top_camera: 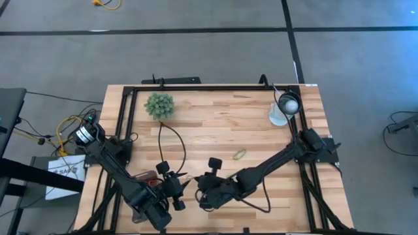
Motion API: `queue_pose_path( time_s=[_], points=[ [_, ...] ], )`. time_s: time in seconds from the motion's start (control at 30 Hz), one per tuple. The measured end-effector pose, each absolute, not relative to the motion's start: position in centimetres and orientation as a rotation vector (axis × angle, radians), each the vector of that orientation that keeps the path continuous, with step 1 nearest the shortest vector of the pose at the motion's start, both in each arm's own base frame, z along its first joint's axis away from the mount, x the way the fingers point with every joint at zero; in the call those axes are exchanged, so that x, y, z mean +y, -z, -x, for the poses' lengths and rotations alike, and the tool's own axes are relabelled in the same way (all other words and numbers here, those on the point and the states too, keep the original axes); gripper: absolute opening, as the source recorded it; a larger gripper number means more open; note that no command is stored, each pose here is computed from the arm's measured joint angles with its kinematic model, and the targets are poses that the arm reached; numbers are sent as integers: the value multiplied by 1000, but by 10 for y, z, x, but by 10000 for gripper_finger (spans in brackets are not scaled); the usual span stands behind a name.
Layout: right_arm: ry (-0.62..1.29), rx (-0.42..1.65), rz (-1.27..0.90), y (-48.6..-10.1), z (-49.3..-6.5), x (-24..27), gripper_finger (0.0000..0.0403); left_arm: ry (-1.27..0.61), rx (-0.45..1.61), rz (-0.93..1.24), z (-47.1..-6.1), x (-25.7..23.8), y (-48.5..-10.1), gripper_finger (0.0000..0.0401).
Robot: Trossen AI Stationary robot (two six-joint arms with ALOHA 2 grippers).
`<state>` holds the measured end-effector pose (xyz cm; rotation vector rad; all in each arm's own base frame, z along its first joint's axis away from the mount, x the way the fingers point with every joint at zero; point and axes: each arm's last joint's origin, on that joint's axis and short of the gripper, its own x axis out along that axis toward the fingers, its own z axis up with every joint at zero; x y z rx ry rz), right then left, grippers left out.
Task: Pick and place items into bin
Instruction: Put the blue rubber band into the black bin
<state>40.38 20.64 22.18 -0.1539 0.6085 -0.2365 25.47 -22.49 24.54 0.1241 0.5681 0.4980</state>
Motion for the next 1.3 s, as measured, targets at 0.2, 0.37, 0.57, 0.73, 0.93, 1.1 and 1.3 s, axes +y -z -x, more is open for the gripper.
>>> queue_pose_path(
  time_s=[0.2, 0.37, 0.57, 0.73, 0.93, 1.1, 1.3],
  points=[
    [235, 566, 176, -226, -408, 206, 0, -498, 568, -124, -255, -225, -245, 130],
    [226, 561, 180, -226, -407, 208, 0, -497, 569, -124, -255, -225, -245, 130],
    [193, 516, 223, -231, -408, 214, 0, -486, 585, -132, -255, -225, -245, 130],
    [177, 502, 258, -232, -409, 215, 0, -468, 614, -118, -255, -225, -244, 130],
    [161, 492, 285, -234, -408, 219, 0, -459, 626, -123, -255, -225, -244, 130],
    [146, 474, 292, -235, -406, 224, 0, -458, 627, -129, -255, -225, -244, 130],
    [147, 469, 289, -236, -407, 223, 0, -452, 630, -154, -255, -225, -244, 125]
  ],
)
